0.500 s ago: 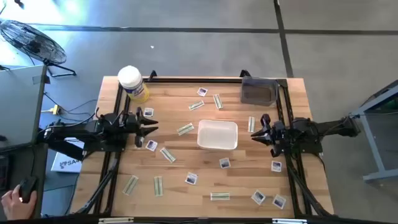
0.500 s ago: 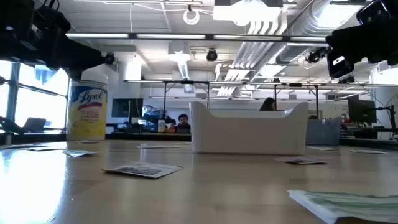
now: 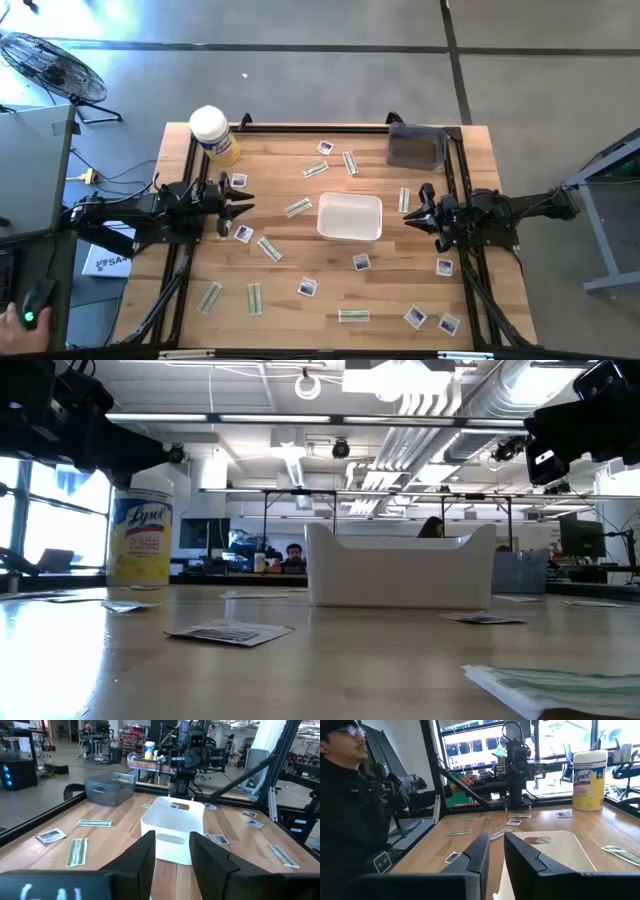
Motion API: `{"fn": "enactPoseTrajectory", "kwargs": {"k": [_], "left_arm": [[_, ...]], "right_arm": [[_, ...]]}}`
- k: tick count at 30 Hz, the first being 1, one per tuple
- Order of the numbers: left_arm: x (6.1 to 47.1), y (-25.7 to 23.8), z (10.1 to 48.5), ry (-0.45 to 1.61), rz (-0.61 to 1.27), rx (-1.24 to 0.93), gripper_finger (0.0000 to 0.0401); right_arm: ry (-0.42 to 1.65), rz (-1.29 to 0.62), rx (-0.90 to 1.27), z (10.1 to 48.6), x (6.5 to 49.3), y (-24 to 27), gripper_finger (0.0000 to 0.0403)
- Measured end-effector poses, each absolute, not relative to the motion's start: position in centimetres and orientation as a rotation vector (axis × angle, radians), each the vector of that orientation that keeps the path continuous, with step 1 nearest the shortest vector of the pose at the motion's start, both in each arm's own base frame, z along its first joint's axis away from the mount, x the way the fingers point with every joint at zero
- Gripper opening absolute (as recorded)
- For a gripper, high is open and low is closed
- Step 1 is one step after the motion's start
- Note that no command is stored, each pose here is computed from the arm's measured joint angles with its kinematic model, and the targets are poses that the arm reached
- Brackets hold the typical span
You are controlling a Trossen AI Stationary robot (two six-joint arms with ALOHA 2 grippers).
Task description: Pick & Place First Aid Supplies
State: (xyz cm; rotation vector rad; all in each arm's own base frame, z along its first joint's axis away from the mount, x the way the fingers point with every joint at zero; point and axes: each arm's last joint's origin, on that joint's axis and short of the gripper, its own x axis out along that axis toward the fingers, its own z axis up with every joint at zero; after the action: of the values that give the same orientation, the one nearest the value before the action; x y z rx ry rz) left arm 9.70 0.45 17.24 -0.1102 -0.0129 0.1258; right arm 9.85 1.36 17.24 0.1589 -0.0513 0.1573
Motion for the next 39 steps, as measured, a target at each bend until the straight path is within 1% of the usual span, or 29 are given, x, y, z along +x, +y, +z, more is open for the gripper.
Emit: {"fn": "enactPoseTrajectory", "kwargs": {"k": [14, 17, 20, 39], "left_arm": [[9.7, 0.45, 17.24, -0.013, 0.125, -0.11, 0.0119], [9.7, 0.45, 17.24, -0.013, 0.126, -0.11, 0.0119], [9.7, 0.45, 17.24, -0.013, 0.125, -0.11, 0.0119], [9.7, 0.46, 17.24, -0.013, 0.127, -0.11, 0.0119]], "right_arm": [[-0.05, 0.157, 0.159, 17.23, 9.85, 1.36, 0.0052], [0.016, 0.18, 0.209, 16.68, 9.86, 1.44, 0.0052], [0.026, 0.188, 0.243, 16.64, 9.84, 1.46, 0.0052], [0.024, 0.186, 0.231, 16.66, 9.84, 1.46, 0.0052]]}}
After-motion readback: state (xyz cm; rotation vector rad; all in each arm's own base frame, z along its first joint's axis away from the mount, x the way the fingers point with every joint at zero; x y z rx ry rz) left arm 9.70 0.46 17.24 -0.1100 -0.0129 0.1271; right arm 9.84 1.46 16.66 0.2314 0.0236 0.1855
